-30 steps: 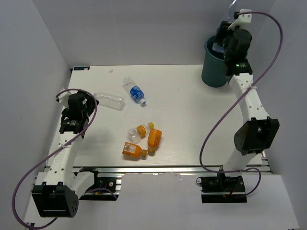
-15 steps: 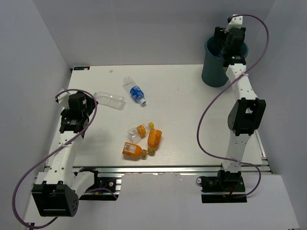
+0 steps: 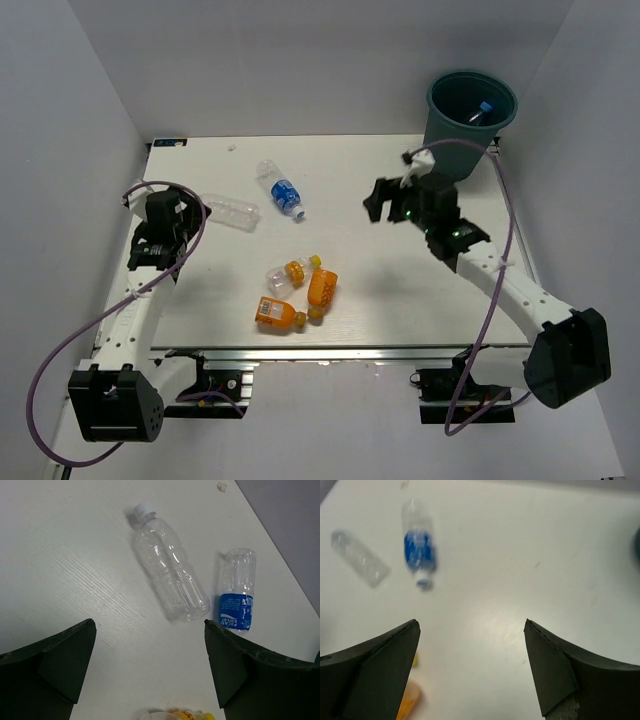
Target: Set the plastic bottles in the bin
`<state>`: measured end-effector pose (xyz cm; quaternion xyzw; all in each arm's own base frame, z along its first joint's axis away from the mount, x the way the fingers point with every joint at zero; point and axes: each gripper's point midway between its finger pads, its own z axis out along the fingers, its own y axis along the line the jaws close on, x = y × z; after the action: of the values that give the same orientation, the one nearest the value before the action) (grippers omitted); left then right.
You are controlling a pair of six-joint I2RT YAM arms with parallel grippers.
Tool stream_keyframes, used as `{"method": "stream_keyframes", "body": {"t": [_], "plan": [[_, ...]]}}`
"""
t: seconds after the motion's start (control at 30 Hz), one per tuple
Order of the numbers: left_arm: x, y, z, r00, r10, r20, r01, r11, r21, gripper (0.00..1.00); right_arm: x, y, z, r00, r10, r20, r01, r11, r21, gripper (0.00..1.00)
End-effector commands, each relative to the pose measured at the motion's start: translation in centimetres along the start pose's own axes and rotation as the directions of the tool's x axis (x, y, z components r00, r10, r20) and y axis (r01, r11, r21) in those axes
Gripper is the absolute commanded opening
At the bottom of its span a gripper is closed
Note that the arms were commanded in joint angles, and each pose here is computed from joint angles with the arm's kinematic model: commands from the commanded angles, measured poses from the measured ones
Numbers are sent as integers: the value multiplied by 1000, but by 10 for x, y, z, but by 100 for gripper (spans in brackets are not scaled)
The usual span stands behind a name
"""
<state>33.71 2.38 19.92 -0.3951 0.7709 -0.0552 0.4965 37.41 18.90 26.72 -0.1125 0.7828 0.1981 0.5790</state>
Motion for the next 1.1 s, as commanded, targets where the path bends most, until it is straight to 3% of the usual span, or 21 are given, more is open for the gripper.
{"method": "stream_keyframes", "body": {"t": [0.0, 0.13, 0.27, 0.4, 0.87, 1.07], "plan": [[6, -14, 0, 1000, -4, -29, 7, 997, 78, 98, 61, 51, -4, 985, 119, -127, -134, 984, -119, 89], [11, -15, 1, 999, -8, -43, 11, 996, 90, 98, 126, 105, -21, 944, 188, -270, -245, 950, -195, 89], [13, -14, -2, 999, -8, -46, 12, 995, 101, 98, 176, 124, -31, 897, 263, -356, -323, 939, -121, 89], [13, -18, -7, 999, -13, -44, 19, 991, 134, 98, 201, 141, -34, 860, 306, -409, -372, 924, -91, 89], [15, -16, -7, 999, -14, -42, 20, 990, 138, 98, 236, 169, -14, 810, 338, -480, -421, 904, -74, 89], [17, -15, -6, 999, -11, -46, 17, 991, 134, 98, 252, 172, -9, 791, 332, -514, -421, 905, -64, 72]]}}
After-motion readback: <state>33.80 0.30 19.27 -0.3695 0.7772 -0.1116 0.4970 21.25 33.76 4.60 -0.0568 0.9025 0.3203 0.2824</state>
